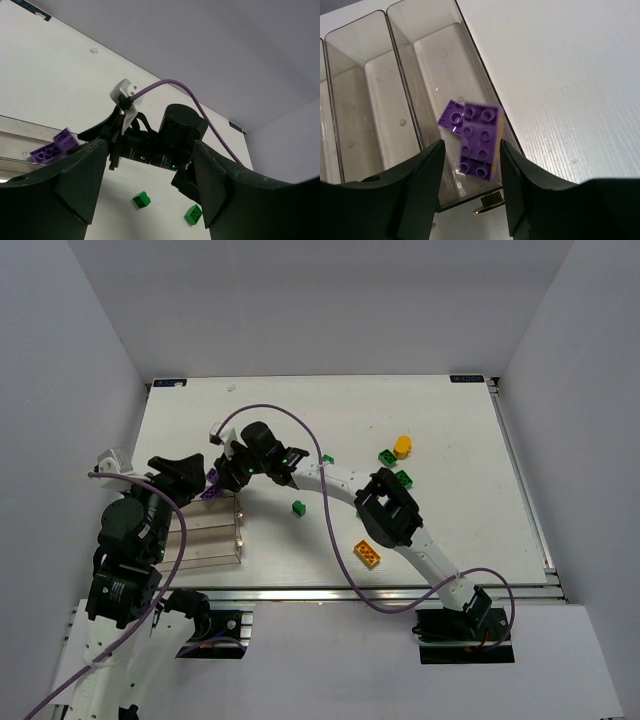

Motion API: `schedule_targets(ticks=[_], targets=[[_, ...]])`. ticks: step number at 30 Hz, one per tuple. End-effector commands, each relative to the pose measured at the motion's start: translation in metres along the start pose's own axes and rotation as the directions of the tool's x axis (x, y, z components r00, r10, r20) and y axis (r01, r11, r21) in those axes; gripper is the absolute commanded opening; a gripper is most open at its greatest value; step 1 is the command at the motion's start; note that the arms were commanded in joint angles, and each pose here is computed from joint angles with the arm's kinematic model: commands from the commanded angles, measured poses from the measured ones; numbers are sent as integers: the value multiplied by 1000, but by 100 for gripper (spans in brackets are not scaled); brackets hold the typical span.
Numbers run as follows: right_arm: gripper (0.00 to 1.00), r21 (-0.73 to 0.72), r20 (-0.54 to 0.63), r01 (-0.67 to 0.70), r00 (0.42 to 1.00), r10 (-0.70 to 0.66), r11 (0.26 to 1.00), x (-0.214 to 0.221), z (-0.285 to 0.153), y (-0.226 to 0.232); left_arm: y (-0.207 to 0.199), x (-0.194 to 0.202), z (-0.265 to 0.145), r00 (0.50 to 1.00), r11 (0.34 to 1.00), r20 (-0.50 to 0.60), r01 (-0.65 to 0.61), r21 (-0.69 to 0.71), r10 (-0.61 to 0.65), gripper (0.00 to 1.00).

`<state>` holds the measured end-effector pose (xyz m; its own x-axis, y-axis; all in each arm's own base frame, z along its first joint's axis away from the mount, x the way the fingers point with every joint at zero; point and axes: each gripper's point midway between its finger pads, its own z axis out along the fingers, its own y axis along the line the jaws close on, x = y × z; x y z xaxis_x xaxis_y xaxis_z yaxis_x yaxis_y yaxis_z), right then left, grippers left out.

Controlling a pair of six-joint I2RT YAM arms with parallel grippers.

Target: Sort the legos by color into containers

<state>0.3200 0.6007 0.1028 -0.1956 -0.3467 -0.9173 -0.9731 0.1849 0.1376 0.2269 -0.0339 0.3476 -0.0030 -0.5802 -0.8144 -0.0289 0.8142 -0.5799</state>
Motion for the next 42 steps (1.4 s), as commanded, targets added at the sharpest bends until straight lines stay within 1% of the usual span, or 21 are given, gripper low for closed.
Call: schedule_targets(ticks=[1, 7, 8, 9, 10, 11, 12, 13, 17, 20, 21, 22, 24, 25, 29, 32, 33, 34, 36, 40, 42], targets=[[54, -25, 127, 84, 989, -80, 996, -60, -18, 15, -15, 5, -4, 999, 997, -46, -9, 76, 12, 79], [57, -74, 148, 52, 988, -40, 996, -81, -39, 30, -27, 14, -1, 998, 989, -70, 18, 150, -7, 74], [56, -77, 144, 26, 989, -14, 997, -82, -41, 31, -29, 16, -1, 997, 987, -78, 19, 163, -6, 67], [52, -68, 153, 0, 988, 10, 998, -91, -45, 30, -30, 19, 3, 996, 986, -90, 20, 163, -5, 60], [39, -54, 141, -31, 989, 38, 998, -93, -51, 26, -32, 21, 5, 995, 985, -102, 26, 168, -9, 50], [29, -29, 158, -53, 986, 57, 998, -106, -64, 18, -37, 29, 6, 990, 980, -139, 31, 195, -4, 26], [9, -17, 151, -97, 984, 98, 995, -105, -71, 16, -38, 40, 13, 983, 980, -185, 35, 196, 2, 19], [0, 12, 127, -140, 982, 138, 990, -98, -82, 2, -42, 51, 16, 974, 975, -228, 48, 219, 3, 16], [0, 85, 64, -290, 956, 285, 953, -73, -134, -35, -47, 112, 29, 893, 960, -449, 156, 232, -37, 10], [0, 154, 7, -380, 924, 384, 912, -39, -184, -59, -38, 154, 43, 802, 965, -587, 227, 132, -109, 31], [36, 167, -12, -380, 922, 388, 910, -29, -196, -62, -36, 162, 46, 778, 965, -616, 238, 105, -125, 43], [54, 200, -43, -395, 911, 410, 897, -7, -209, -74, -35, 173, 47, 745, 966, -650, 250, 63, -150, 52], [86, 207, -93, -369, 914, 394, 906, 7, -239, -80, -21, 197, 60, 691, 974, -695, 219, -58, -197, 68], [89, 241, -85, -382, 907, 411, 892, 14, -259, -97, -13, 209, 59, 661, 977, -722, 182, -112, -206, 68], [79, 278, -87, -420, 885, 458, 864, 29, -303, -100, -9, 245, 73, 581, 974, -788, 46, -221, -206, 72], [54, 329, -115, -427, 867, 485, 842, 48, -326, -106, -10, 280, 81, 522, 948, -825, -86, -305, -218, 73], [39, 360, -115, -440, 854, 507, 822, 55, -332, -109, -9, 288, 82, 511, 935, -830, -129, -331, -223, 74], [33, 376, -103, -454, 846, 523, 808, 58, -340, -113, -11, 307, 78, 454, 908, -856, -200, -368, -247, 74], [28, 397, -76, -475, 836, 544, 785, 62, -354, -115, 0, 314, 83, 503, 842, -826, -305, -445, -254, 75], [28, 413, -18, -514, 821, 571, 752, 66, -372, -119, 6, 330, 80, 508, 737, -829, -463, -493, -235, 78], [29, 413, 2, -516, 825, 565, 751, 62, -379, -119, 4, 336, 79, 511, 728, -831, -482, -487, -218, 78]])
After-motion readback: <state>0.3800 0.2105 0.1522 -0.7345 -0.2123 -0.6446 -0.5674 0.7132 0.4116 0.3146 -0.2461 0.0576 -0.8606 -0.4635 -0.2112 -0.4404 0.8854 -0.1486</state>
